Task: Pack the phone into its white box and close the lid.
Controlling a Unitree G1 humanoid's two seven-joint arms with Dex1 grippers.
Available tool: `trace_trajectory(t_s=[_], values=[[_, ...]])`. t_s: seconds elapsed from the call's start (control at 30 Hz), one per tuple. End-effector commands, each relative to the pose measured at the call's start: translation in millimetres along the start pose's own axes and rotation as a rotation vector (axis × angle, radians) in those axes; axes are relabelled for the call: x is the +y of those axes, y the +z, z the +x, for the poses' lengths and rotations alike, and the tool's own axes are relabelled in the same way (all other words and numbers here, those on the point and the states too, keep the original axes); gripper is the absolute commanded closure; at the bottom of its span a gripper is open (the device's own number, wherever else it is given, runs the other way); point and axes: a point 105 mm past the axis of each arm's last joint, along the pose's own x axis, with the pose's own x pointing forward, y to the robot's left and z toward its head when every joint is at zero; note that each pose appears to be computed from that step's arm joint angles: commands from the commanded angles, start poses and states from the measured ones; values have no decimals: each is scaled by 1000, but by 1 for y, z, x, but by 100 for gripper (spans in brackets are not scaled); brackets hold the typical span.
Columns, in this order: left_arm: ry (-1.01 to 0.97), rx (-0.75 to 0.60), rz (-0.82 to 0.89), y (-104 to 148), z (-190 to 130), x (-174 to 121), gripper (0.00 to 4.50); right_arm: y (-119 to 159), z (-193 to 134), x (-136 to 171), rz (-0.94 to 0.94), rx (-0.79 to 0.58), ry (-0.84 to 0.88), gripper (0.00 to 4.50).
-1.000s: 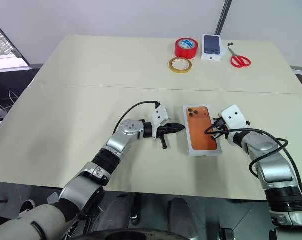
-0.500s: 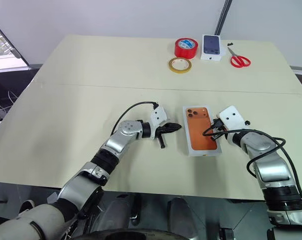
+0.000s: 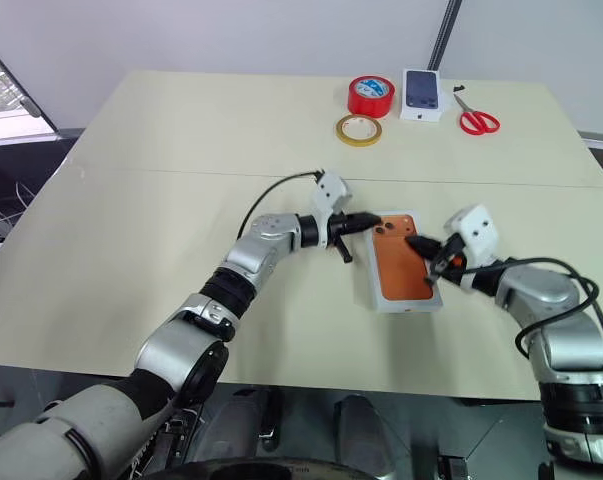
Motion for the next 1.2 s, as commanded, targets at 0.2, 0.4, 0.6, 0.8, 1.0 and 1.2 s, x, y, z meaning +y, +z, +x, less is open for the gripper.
trace_trajectory(t_s=[0.2,0.4,0.6,0.8,1.0,1.2], values=[[-19,148,-15,-28,12,-10,450,-42,-11,37,-67,210,150,446],[-55,44,-27,-12,0,-7,304,-8,-3,36,79,55,163,360],[7,-110,62,31,-46,14,8,29,0,21,90,-99,130,65],[123,-140,109,31,-129,35,0,27,-2,2,-29,-82,78,2],[294,-45,88,5,-206,50,0,25,-14,-8,-64,-56,87,2],[352,-50,57,-3,-241,37,0,11,-33,-22,-62,-2,56,2]])
